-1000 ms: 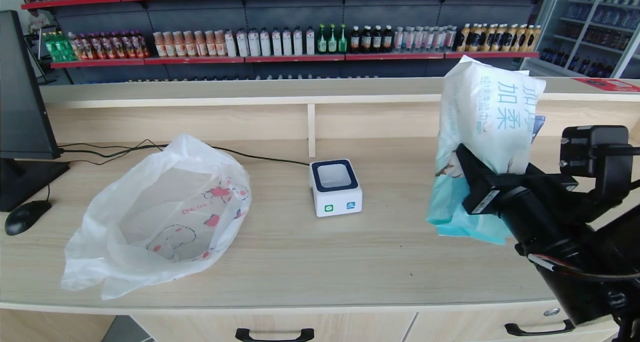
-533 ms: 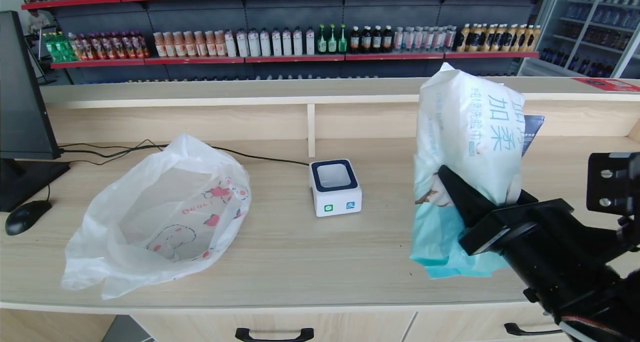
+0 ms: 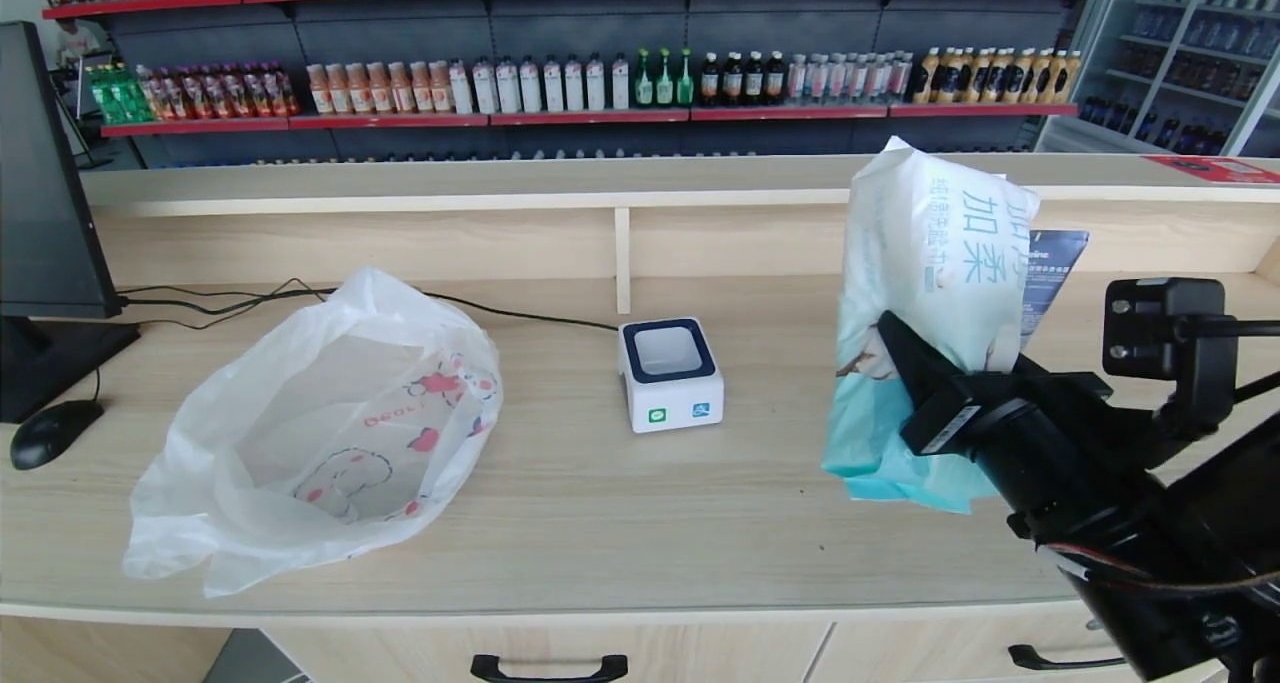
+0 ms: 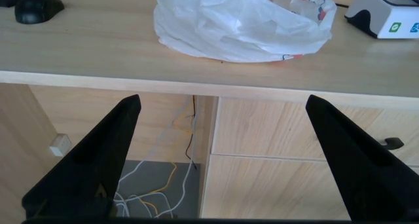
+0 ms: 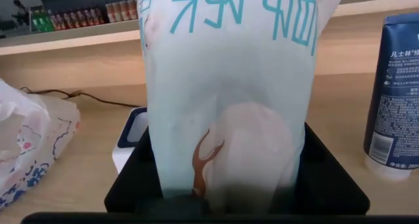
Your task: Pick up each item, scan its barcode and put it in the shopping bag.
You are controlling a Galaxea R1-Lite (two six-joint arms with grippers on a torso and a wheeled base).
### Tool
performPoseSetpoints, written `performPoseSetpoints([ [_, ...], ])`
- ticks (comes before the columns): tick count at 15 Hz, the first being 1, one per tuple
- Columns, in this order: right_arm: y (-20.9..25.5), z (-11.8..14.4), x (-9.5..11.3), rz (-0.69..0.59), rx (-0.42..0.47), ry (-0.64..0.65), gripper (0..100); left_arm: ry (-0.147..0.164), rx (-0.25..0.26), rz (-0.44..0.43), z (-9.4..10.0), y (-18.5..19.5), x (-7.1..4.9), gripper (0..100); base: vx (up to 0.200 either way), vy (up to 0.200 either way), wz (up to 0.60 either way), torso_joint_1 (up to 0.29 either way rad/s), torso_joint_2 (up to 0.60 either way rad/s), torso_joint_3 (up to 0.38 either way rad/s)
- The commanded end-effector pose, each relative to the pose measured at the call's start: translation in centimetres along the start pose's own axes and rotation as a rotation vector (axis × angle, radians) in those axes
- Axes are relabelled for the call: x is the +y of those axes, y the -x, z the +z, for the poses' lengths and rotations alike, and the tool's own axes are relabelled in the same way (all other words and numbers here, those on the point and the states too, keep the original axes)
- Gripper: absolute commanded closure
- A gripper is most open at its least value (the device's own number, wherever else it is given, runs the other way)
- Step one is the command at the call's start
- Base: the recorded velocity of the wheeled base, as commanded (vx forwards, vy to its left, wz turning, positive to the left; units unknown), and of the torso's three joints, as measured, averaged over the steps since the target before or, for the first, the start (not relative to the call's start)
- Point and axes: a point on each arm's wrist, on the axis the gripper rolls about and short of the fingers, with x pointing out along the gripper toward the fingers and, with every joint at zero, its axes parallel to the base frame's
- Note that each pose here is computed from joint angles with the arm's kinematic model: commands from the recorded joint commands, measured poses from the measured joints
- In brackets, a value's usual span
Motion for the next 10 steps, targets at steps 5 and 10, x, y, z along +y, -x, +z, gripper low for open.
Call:
performPoseSetpoints([
  [5,-1.1,-1.8,-1.7,-0.084,0.05,0.023,100,0.003,0.0,0.001,0.0,0.0,0.0,0,0.0,0.0,0.0,0.0,0.0,0.0],
  [10,-0.7,-2.2,-0.8,-0.043,0.069,0.023,100,0.003,0.0,0.001,0.0,0.0,0.0,0,0.0,0.2,0.0,0.004,0.0,-0.001],
])
